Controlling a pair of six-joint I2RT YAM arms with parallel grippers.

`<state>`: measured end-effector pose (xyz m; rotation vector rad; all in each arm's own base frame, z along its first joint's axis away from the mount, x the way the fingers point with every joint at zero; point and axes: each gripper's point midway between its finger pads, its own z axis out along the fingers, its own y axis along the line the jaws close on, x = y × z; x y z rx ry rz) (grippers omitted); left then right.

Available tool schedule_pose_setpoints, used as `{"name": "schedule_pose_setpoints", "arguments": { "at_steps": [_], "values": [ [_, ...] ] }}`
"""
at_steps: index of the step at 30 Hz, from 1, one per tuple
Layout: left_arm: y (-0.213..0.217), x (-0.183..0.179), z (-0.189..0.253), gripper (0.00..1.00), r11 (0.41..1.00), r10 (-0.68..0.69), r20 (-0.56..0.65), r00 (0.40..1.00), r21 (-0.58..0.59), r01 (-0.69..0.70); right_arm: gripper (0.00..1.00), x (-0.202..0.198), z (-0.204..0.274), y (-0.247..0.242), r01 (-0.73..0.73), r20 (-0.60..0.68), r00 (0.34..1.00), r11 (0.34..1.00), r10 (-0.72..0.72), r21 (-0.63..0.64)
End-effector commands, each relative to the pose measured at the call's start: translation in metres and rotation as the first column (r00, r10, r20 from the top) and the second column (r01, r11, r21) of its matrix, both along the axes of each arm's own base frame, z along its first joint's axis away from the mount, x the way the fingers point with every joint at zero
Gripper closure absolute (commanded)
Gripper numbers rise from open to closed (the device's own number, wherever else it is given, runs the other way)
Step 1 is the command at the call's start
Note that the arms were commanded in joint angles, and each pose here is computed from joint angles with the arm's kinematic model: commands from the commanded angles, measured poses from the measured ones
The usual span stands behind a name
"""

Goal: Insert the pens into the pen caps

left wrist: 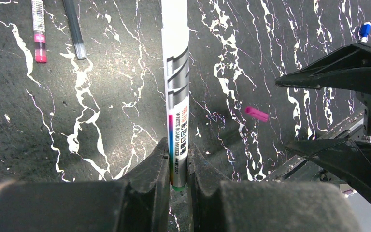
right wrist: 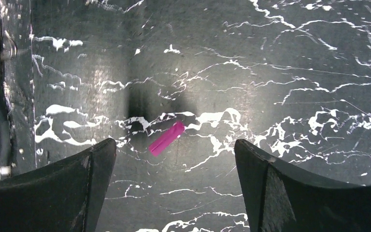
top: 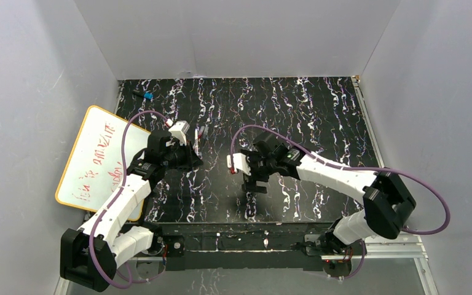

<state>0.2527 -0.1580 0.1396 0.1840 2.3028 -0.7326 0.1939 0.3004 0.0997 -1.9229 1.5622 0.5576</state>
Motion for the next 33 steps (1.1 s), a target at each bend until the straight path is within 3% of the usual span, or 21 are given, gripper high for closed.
{"name": "schedule_pose_setpoints", "arguments": {
  "at_steps": [1, 5, 10, 16, 21, 23, 26, 28, 33],
  "values": [
    [-0.001, -0.001, 0.008, 1.00, 1.000, -0.016, 0.029, 0.999, -0.013, 0.017, 0.01, 0.023, 0.055, 0.022, 0.115, 0.065, 0.989, 0.972, -0.131, 0.203],
    [-0.001, -0.001, 0.007, 1.00, 1.000, -0.016, 0.022, 1.000, -0.012, 0.016, 0.01, 0.047, 0.101, 0.033, 0.374, -0.043, 0.922, 0.858, -0.385, 0.352],
    [-0.003, 0.000, 0.006, 1.00, 1.000, -0.020, 0.014, 1.000, -0.019, 0.021, 0.01, 0.052, 0.088, 0.031, 0.460, -0.093, 0.888, 0.860, -0.451, 0.221],
    [-0.002, 0.000, 0.005, 1.00, 1.000, -0.017, 0.013, 1.000, -0.016, 0.017, 0.01, 0.064, 0.077, 0.023, 0.754, -0.277, 0.652, 0.642, -0.706, 0.141],
    [-0.004, 0.000, 0.003, 1.00, 0.999, -0.025, 0.001, 1.000, -0.022, 0.025, 0.01, 0.050, 0.063, 0.015, 0.868, -0.439, 0.477, 0.488, -0.761, 0.095],
    [-0.004, -0.001, 0.003, 1.00, 0.999, -0.027, -0.003, 1.000, -0.022, 0.026, 0.01, 0.049, 0.050, 0.002, 0.906, -0.426, 0.396, 0.421, -0.814, 0.040],
    [-0.005, -0.001, 0.003, 1.00, 0.999, -0.026, -0.001, 1.000, -0.026, 0.026, 0.12, 0.044, 0.019, -0.017, 0.923, -0.336, 0.321, 0.372, -0.886, -0.099],
    [-0.005, -0.001, 0.003, 1.00, 0.999, -0.028, -0.002, 1.000, -0.027, 0.028, 0.20, 0.037, 0.000, -0.022, 0.911, -0.301, 0.305, 0.369, -0.903, -0.185],
    [-0.004, -0.002, 0.003, 1.00, 0.999, -0.025, -0.002, 1.000, -0.026, 0.025, 0.21, 0.027, -0.023, -0.019, 0.886, -0.231, 0.346, 0.398, -0.909, -0.237]
  ]
}}
